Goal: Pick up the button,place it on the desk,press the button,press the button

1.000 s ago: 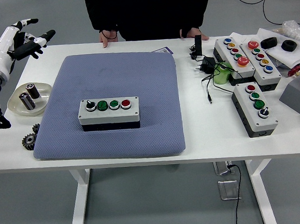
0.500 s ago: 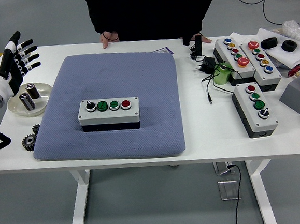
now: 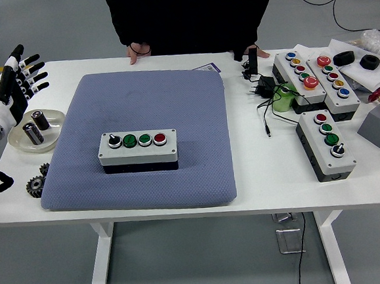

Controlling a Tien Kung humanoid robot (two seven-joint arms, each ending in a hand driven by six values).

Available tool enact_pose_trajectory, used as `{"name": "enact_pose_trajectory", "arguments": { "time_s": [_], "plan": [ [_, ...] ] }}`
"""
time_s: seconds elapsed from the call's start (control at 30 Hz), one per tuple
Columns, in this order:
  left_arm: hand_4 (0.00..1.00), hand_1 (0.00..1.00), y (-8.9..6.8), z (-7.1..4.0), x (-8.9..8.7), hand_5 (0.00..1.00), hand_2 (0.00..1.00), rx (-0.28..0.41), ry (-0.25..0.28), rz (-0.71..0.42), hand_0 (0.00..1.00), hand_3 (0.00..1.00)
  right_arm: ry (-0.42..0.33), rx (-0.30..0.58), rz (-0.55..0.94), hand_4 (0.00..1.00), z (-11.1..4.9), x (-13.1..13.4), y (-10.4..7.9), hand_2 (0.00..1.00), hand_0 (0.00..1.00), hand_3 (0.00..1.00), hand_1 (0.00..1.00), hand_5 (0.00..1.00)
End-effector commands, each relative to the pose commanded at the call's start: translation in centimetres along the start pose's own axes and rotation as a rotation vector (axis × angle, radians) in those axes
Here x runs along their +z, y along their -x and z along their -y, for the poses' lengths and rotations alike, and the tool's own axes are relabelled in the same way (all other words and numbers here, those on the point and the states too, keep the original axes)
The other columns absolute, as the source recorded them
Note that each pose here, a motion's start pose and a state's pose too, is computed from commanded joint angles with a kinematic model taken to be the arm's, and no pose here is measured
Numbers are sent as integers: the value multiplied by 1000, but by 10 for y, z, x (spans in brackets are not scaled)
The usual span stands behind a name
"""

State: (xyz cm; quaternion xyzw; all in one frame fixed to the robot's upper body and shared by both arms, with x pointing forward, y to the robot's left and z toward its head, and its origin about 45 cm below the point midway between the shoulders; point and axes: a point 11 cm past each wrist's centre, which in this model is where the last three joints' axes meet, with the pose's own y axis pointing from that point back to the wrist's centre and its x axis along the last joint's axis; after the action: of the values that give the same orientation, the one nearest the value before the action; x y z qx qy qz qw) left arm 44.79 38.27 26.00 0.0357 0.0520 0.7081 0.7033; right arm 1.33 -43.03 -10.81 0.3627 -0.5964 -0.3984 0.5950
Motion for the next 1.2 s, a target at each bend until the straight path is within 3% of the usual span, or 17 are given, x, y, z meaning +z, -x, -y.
{"name": "enact_pose_trajectory", "arguments": {
  "time_s": [0.63, 1.2],
  "plan": [
    [755, 878, 2, 2, 1, 998, 906, -8, 11, 10, 845, 912, -4, 1, -4, 237, 0, -3, 0, 770, 791, 615, 761, 185],
    [758, 878, -9, 2, 4, 998, 904, 23, 18, 3, 845, 914, -18, 9, -1, 237, -1, -11, -4, 768, 790, 614, 761, 185]
  ]
}}
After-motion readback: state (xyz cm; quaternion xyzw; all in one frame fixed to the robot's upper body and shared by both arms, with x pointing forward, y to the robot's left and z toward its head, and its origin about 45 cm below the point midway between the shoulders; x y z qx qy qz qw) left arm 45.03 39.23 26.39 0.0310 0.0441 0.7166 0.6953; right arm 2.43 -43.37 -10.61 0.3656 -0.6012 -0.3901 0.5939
